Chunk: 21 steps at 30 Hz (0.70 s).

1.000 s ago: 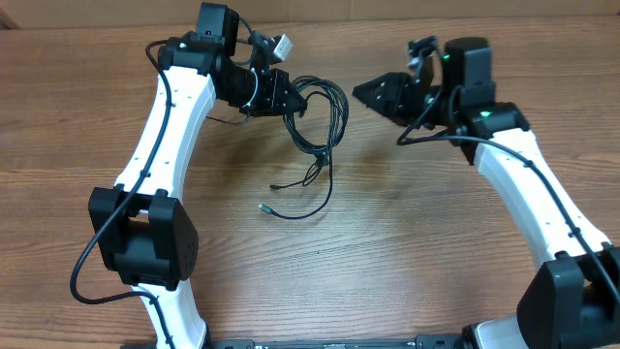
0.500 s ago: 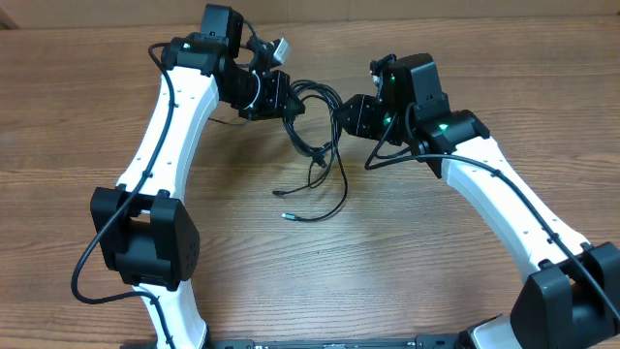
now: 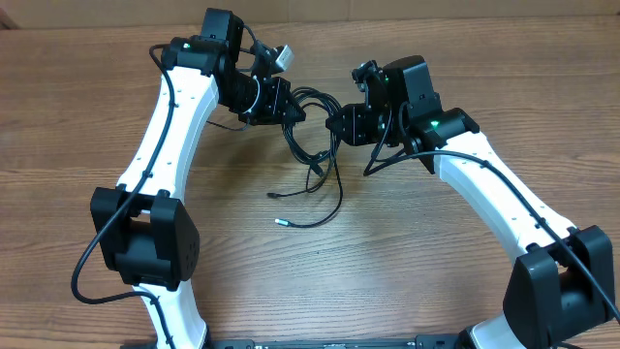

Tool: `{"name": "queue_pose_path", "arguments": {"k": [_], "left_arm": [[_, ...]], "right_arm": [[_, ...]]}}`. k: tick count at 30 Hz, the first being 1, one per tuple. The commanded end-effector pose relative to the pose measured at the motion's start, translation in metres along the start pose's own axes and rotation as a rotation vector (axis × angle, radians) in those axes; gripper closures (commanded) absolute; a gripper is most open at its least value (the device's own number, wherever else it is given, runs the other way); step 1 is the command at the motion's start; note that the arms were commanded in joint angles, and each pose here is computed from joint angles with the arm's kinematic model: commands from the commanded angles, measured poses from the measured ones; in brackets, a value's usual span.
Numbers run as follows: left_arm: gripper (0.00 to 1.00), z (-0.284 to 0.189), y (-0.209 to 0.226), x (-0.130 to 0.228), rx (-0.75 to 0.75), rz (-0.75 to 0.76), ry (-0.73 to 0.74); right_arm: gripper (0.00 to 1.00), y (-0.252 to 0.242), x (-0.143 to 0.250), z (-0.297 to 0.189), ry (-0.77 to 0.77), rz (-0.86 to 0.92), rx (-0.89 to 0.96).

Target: Untangle cables

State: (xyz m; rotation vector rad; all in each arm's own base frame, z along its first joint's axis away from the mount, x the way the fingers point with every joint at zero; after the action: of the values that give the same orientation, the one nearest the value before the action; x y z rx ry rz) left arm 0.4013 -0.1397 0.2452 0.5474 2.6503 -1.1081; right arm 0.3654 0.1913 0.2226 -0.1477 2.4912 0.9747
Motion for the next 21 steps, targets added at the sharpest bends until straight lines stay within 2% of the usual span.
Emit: {"name": "queue_pose_path", "arguments": {"k": [1, 3, 6, 9, 11, 16, 19, 21], "left_arm": [[0.96, 0.003, -0.006, -0.002, 0.045, 0.028, -0.002], [0.96, 0.003, -0.006, -0.002, 0.045, 0.028, -0.002], [0.96, 0.003, -0.006, -0.001, 0.045, 0.026, 0.000], [0.96, 0.002, -0.002, -0.003, 0.012, -0.014, -0.006], [0.96, 0.002, 0.004, -0.002, -0.049, -0.061, -0.001], [0.96, 0.002, 0.007, -0.001, -0.076, -0.064, 0.006], [0.96, 0.002, 0.008, -0.001, -0.090, -0.062, 0.007], [0.96, 0.002, 0.008, -0.001, -0.093, -0.062, 0.008]], "right_arm": [[0.80, 0.010, -0.007, -0.001, -0.008, -0.055, -0.042], [0.84, 0.009, -0.006, 0.000, -0.006, -0.053, -0.041], [0.96, 0.006, -0.007, 0.000, -0.017, -0.019, -0.012], [0.96, 0.001, -0.015, -0.010, -0.062, 0.144, 0.016], [0.96, 0.013, -0.030, -0.049, -0.165, 0.163, -0.033], [0.96, 0.034, -0.036, -0.139, -0.322, 0.203, -0.128], [0.97, 0.022, -0.027, -0.179, -0.412, 0.328, -0.023], [0.96, 0.006, -0.019, -0.185, -0.427, 0.397, 0.093]]}}
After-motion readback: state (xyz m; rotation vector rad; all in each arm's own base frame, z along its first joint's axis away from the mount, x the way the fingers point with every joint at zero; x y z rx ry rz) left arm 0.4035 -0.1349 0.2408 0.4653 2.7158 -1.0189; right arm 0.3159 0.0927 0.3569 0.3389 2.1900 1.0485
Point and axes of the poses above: each gripper's point midway between its finger pads, its own z axis out along the fingers, its own y axis along the line the jaws close on, x = y × z, the point moved 8 cm from there along -z, back along the fingers, and after that the axes turned 8 degrees about z, right-handed, at the moved point
